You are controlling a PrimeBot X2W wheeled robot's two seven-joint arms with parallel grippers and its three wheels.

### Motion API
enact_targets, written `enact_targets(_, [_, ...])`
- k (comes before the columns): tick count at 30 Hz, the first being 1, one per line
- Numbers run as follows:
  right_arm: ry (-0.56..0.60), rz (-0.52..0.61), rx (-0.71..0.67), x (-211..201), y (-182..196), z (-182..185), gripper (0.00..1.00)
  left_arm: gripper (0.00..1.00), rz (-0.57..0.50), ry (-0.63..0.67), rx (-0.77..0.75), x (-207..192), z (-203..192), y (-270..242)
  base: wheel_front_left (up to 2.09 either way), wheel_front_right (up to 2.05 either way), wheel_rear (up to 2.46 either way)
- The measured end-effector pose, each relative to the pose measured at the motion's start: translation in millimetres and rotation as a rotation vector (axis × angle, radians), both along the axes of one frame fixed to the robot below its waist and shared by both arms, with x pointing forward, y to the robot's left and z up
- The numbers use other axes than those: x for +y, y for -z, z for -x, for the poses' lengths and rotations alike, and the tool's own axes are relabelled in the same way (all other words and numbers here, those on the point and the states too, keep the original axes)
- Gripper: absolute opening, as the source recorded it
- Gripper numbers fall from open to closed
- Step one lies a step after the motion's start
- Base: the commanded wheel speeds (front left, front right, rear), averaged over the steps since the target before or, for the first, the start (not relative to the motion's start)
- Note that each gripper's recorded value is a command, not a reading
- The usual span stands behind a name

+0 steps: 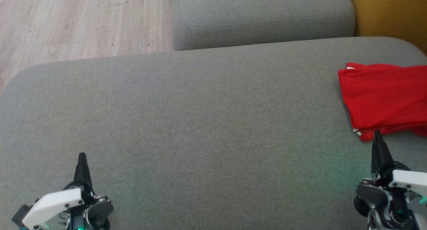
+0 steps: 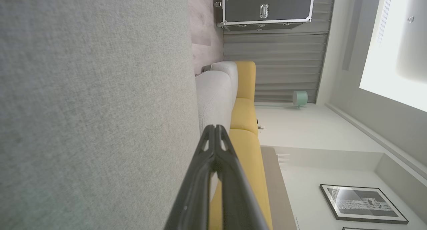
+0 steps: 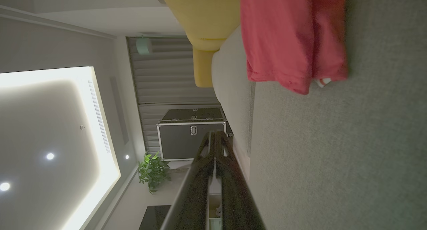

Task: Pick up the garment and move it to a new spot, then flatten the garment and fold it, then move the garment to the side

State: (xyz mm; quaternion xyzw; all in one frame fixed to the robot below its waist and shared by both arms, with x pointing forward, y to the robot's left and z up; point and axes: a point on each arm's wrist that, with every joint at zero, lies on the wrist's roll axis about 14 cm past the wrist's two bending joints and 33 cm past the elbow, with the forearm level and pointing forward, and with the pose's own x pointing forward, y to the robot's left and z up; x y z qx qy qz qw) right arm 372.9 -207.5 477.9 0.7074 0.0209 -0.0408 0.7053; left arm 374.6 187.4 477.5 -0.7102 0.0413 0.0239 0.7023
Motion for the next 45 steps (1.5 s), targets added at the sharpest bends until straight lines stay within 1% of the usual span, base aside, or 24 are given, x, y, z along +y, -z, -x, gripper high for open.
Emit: enact_targets(45, [0.004, -0.007, 0.0, -0.9, 0.1, 0.3, 0.0, 0.0, 0.006, -0.002, -0.001, 1.8, 0.2, -0.1, 0.0, 0.0, 0.0])
